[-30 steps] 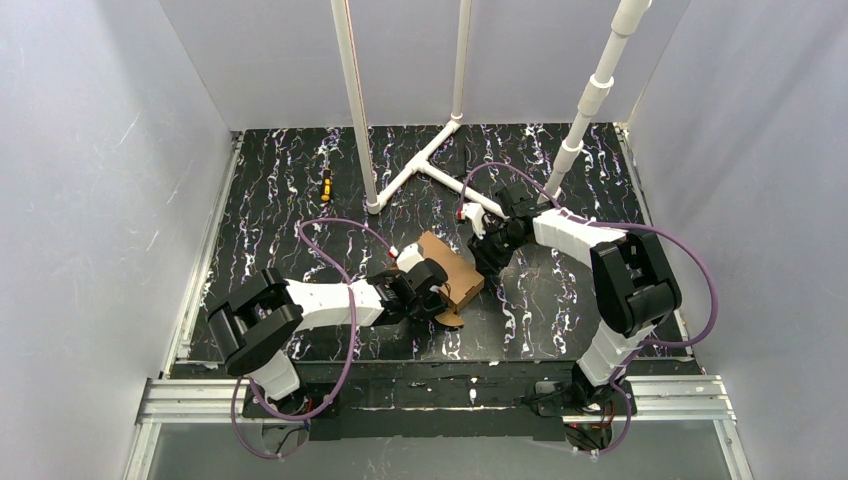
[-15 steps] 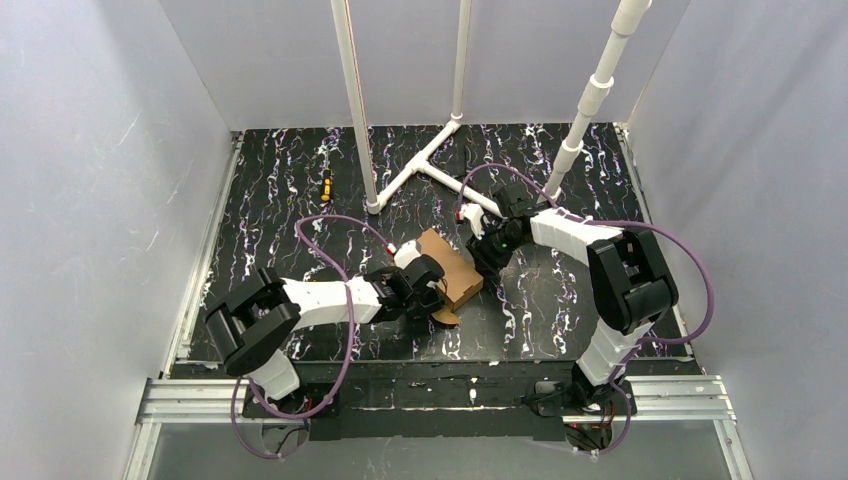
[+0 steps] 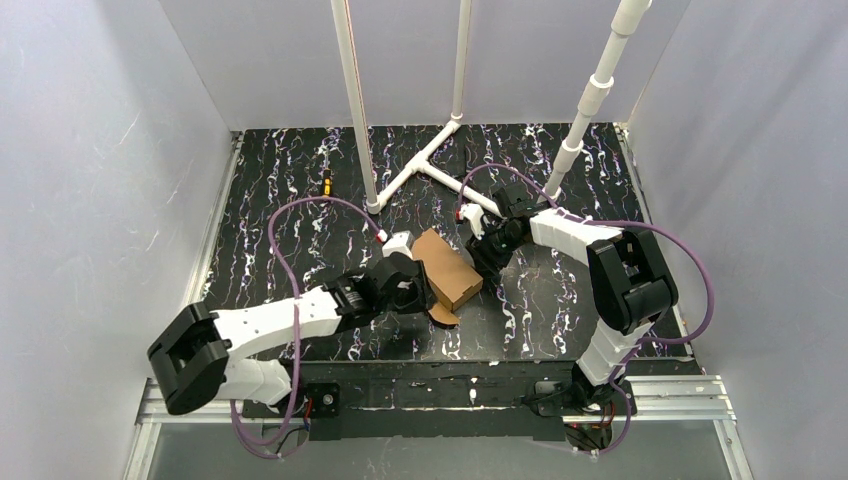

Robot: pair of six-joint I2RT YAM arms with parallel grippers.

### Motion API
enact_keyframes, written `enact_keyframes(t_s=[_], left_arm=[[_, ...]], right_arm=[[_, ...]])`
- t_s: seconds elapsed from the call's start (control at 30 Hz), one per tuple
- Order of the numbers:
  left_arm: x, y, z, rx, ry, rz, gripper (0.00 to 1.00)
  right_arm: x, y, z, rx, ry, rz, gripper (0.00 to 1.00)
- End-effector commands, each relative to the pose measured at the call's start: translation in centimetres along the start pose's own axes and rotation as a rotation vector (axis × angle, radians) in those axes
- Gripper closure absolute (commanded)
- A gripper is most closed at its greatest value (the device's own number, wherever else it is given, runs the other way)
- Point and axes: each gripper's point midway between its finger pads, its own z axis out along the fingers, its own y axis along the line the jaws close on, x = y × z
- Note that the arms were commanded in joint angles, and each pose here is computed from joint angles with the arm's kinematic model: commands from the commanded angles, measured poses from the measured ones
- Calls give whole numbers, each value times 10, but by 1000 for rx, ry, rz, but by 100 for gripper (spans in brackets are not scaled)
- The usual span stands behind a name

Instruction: Fold the paper box

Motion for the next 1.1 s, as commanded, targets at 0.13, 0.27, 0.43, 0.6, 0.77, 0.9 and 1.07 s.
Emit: enact_keyframes(t_s=[0.13, 0.27, 0.43, 0.6, 0.77, 0.9, 1.07], left_arm=[[9, 24, -28, 78, -12, 270, 52], [6, 29, -37, 105, -45, 274, 49], [6, 38, -38, 125, -81, 190, 45], [-1, 46, -38, 146, -109, 39, 39], [-16, 59, -36, 125, -138, -94, 40], [-33, 67, -32, 125, -190, -189, 41], [-43, 83, -16, 93, -198, -328, 44]], right_arm=[[-19, -8, -12, 23, -48, -17, 48], [-18, -12, -16, 34, -49, -15, 48], [-15, -19, -22, 53, -38, -31, 46], [-17, -23, -35, 70, -55, -49, 43], [-20, -18, -45, 44, -85, -80, 42], [-22, -9, -49, 1, -102, -117, 41], [-24, -3, -51, -27, -113, -142, 41]])
